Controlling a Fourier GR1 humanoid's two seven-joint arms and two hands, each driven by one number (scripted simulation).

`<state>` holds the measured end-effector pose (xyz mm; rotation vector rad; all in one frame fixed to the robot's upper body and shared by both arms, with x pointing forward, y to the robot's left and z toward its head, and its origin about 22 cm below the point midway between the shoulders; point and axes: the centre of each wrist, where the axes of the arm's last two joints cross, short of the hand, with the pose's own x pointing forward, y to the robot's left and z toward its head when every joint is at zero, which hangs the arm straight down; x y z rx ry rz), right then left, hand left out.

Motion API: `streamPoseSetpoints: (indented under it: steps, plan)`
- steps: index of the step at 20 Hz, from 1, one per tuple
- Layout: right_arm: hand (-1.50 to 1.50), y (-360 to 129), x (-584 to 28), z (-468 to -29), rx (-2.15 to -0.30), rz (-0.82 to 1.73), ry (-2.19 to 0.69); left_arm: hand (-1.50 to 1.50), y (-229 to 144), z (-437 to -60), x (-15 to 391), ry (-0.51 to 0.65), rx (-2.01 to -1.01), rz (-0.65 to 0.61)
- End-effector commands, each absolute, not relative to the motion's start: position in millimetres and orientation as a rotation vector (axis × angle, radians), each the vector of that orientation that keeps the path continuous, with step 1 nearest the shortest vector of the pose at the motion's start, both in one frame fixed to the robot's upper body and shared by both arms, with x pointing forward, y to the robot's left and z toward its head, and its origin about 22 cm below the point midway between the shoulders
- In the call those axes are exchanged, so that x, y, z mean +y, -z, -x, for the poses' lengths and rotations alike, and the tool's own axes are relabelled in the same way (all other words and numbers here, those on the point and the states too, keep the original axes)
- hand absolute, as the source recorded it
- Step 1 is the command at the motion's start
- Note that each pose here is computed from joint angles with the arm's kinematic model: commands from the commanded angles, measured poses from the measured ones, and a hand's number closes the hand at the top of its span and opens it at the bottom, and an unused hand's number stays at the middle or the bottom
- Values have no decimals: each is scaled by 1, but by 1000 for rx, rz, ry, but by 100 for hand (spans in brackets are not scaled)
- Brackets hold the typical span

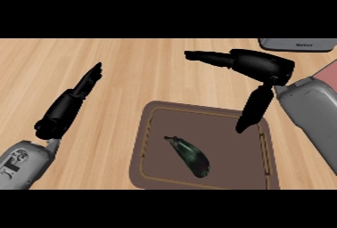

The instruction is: Pick the eggplant from the tray and place it in the cardboard box

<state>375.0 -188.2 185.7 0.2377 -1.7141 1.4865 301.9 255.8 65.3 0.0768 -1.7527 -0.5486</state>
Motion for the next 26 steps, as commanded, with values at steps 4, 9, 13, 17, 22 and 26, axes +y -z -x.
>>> streamPoseSetpoints:
  steps: [4,9,13,17,22,26]
  plan:
    - [-150,-210,-149,-372,-1465,-150,-1952,0,-74,-302,275,566,-1767,-87]
    - [-150,-212,-99,-342,-1347,-139,-2158,0,-58,-297,268,532,-1739,-95]
    - [-150,-203,-65,-320,-1310,-24,-2241,0,-66,-298,264,528,-1752,-99]
    - [-150,-208,-52,-319,-1192,33,-2262,0,-61,-281,260,547,-1745,-103]
    - [-150,-204,-63,-301,-1124,34,-2275,0,-66,-294,265,524,-1727,-93]
    - [-150,-182,-46,-285,-1074,42,-2283,0,-60,-282,262,522,-1758,-108]
